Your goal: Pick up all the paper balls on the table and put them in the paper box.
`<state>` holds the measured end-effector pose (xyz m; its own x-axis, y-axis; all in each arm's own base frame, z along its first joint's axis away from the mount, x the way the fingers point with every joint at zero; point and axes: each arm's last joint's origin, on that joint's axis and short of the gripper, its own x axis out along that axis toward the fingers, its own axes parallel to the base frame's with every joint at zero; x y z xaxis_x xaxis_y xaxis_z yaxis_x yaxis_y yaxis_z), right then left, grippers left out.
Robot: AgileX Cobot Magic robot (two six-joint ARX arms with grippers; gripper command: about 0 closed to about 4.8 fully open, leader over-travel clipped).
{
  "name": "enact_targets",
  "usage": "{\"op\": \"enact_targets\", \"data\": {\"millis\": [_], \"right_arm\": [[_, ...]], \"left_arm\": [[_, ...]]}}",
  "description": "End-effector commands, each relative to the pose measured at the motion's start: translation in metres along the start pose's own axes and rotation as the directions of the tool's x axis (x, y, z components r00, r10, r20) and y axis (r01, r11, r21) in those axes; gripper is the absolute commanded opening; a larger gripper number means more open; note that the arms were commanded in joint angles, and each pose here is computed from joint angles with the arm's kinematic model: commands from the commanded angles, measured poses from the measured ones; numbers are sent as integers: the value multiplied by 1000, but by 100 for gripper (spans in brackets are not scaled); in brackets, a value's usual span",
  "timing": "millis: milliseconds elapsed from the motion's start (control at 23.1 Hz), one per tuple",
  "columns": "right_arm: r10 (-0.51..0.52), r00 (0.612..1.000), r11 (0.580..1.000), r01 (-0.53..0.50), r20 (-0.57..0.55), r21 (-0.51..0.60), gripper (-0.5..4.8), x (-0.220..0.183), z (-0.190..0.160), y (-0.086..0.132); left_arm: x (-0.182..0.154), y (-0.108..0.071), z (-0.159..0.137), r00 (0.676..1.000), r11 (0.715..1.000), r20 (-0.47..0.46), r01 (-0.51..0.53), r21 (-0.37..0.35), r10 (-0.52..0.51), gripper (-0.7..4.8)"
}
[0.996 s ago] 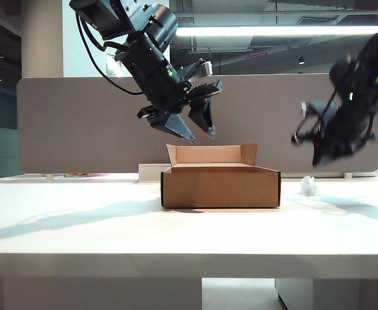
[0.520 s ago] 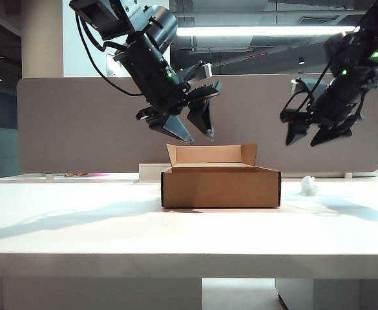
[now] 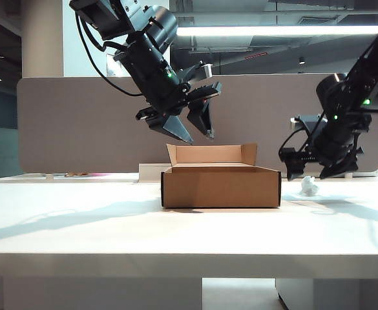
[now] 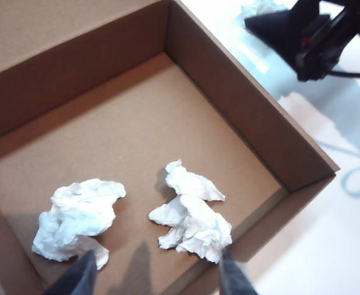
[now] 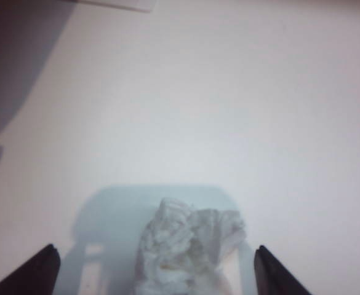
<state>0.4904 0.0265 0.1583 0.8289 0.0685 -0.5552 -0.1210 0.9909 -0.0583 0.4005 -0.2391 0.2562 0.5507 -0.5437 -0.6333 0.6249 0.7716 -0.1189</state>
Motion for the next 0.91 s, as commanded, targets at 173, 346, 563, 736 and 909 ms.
{"op": "enact_targets", "data": {"millis": [173, 346, 563, 736, 909], "right_arm": [[-9, 1000, 1000, 9, 28, 6, 239, 8, -4, 1], [-12, 997, 1000, 12, 73, 6, 155, 8, 0, 1], [-3, 997, 1000, 3, 77, 5, 29, 9, 0, 1], [2, 995, 1000, -3, 104, 3, -1, 5, 6, 1], [36, 988, 999, -36, 153, -3, -1, -13, 25, 1]], "left_arm": [[-4, -1, 3, 1000, 1000, 16, 0, 23, 0, 247], [-4, -1, 3, 1000, 1000, 14, 0, 23, -1, 247], [-4, -1, 3, 1000, 1000, 12, 0, 23, 0, 247], [-4, 0, 3, 1000, 999, 7, -26, 22, 26, 247], [-4, 1, 1, 997, 997, -15, -78, 18, 78, 247]]}}
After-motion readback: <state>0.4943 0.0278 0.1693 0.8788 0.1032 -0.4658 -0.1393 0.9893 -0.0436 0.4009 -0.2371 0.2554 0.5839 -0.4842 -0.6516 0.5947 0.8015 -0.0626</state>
